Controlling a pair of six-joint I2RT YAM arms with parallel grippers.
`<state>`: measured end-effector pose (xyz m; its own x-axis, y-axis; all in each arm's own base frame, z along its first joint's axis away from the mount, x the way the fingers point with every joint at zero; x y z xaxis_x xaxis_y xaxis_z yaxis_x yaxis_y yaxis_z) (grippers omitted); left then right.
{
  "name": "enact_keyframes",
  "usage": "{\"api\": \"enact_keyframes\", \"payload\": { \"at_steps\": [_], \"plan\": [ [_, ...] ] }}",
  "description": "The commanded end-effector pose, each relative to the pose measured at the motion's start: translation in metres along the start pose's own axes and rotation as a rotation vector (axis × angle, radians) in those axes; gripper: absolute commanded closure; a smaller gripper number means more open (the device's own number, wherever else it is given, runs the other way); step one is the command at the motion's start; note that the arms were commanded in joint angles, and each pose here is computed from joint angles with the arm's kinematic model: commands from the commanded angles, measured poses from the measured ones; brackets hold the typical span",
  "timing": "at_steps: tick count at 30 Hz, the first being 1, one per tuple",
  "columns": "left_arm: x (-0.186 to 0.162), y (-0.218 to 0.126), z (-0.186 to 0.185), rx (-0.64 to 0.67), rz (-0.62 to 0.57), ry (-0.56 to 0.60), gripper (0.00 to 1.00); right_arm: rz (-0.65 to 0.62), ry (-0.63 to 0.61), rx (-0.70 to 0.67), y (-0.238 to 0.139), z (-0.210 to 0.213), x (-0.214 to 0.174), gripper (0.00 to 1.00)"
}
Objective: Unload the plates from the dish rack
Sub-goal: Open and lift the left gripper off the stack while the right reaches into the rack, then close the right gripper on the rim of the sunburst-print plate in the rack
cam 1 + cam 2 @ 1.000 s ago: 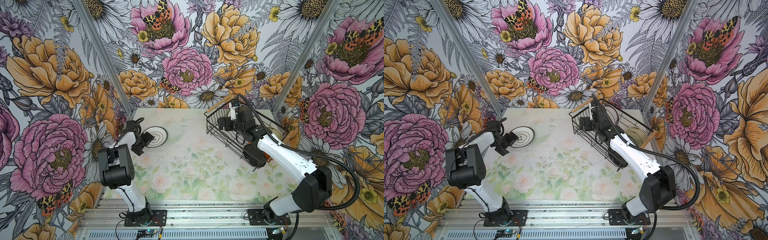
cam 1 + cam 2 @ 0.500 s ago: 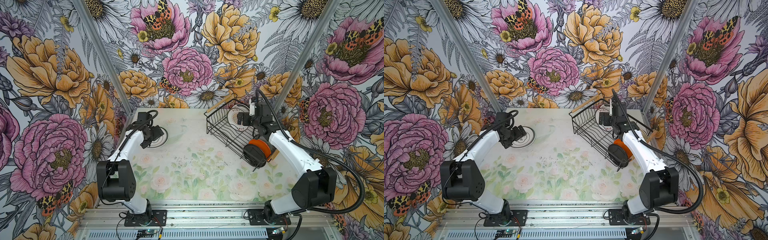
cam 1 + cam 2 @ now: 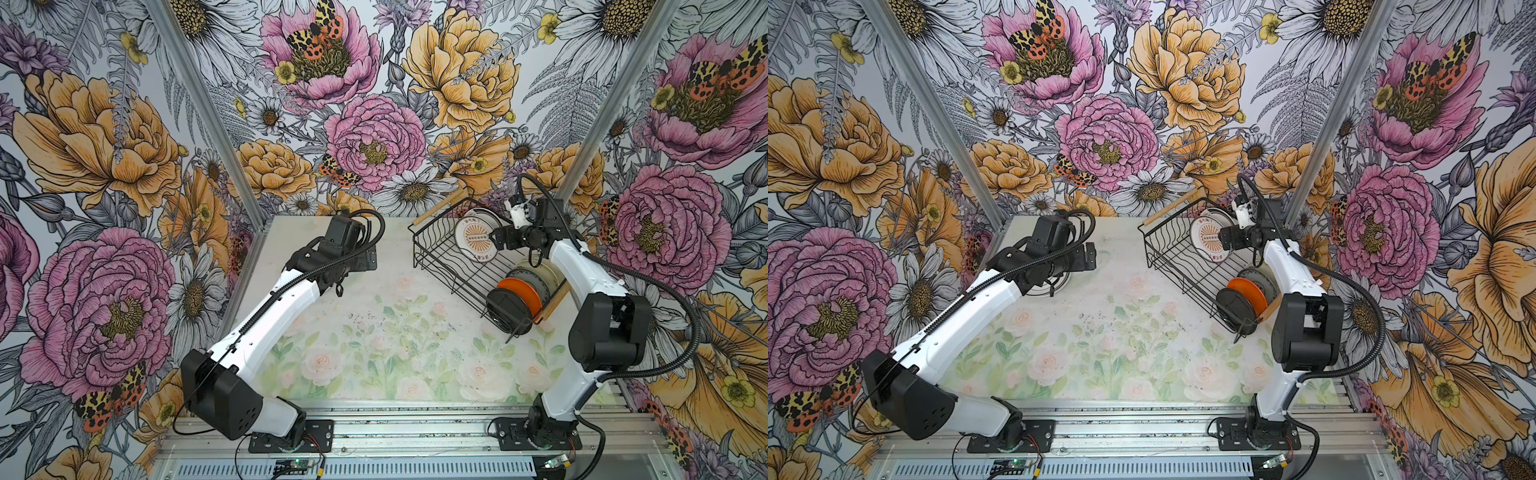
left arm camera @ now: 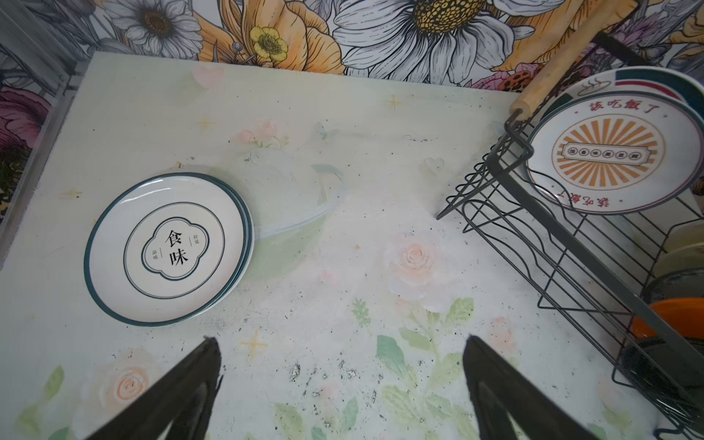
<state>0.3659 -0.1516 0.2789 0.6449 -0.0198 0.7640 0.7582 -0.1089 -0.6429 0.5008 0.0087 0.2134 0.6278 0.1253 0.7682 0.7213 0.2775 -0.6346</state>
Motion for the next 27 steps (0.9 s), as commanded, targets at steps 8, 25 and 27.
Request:
{"api": "enact_keyframes", "payload": {
  "at_steps": [8,25,27],
  "plan": [
    [0.023,-0.04,-0.005,-0.095,-0.325,0.047,0.01,-0.07,-0.06,0.168,0.014,0.015,0.031,0.12],
    [0.02,-0.048,-0.005,-0.134,-0.423,0.057,0.01,0.0,-0.077,0.171,0.051,0.004,0.007,0.32],
    [0.019,-0.048,-0.005,-0.136,-0.429,0.061,0.01,0.012,-0.084,0.154,0.056,0.001,0.004,0.33]
  ]
}}
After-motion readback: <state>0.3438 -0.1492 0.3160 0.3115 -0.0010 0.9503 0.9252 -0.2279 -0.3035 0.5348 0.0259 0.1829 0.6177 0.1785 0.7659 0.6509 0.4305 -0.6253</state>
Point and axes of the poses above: each gripper's point midway between its finger pads, its own y axis out along the fingers, its own z axis along the line the jaws close on, x = y × z, the point moved 1 cm from there along -y, back along the fingers, and after that the axes turned 4 degrees about y, right-handed, at the moved point
